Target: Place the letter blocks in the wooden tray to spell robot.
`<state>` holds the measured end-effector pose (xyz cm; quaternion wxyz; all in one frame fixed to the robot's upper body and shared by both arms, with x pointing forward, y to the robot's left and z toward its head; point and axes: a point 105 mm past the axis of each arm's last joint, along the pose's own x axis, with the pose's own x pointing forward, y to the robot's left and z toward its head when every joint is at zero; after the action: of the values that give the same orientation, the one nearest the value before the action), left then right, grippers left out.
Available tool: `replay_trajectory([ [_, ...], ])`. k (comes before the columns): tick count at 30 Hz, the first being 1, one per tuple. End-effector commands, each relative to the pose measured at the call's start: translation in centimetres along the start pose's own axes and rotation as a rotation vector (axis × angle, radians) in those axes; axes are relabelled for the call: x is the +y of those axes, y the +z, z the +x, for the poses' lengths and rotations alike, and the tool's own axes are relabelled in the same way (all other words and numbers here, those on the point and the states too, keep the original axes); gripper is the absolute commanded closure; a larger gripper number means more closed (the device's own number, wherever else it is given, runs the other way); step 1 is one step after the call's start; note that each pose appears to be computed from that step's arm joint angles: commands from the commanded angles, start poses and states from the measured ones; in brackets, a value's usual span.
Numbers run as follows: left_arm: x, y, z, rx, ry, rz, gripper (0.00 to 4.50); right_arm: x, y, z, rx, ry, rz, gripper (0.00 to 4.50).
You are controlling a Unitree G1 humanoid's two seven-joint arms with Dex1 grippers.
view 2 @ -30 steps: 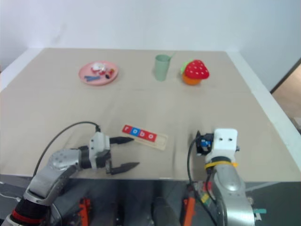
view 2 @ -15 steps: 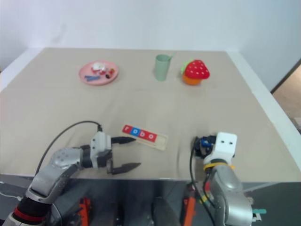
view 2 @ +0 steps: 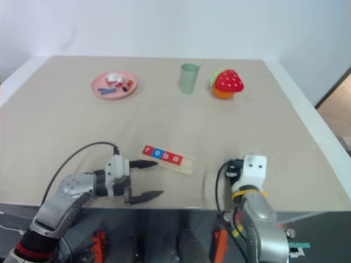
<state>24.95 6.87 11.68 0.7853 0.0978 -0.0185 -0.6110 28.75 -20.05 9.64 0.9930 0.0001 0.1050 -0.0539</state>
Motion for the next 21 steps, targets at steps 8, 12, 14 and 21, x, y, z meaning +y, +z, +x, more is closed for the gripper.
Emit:
replay_trajectory([
  [8, 2.4, 0.0, -0.2, 0.021, 0.073, 0.106, 0.0, 5.0, 5.0, 2.9, -0.033, -0.157, 0.094, 3.28],
  [12, 2.8, -0.1, -0.1, 0.023, 0.083, 0.114, 0.0, 5.7, 4.4, 2.9, 0.013, -0.162, 0.067, 3.28],
  [14, 2.8, -0.2, -0.2, 0.025, 0.083, 0.114, 0.0, 6.1, 4.2, 2.9, 0.035, -0.143, 0.062, 3.28],
  [21, 2.9, -0.5, 0.0, 0.032, 0.075, 0.112, 0.0, 7.8, 3.2, 2.4, 0.143, -0.014, 0.033, 3.28],
])
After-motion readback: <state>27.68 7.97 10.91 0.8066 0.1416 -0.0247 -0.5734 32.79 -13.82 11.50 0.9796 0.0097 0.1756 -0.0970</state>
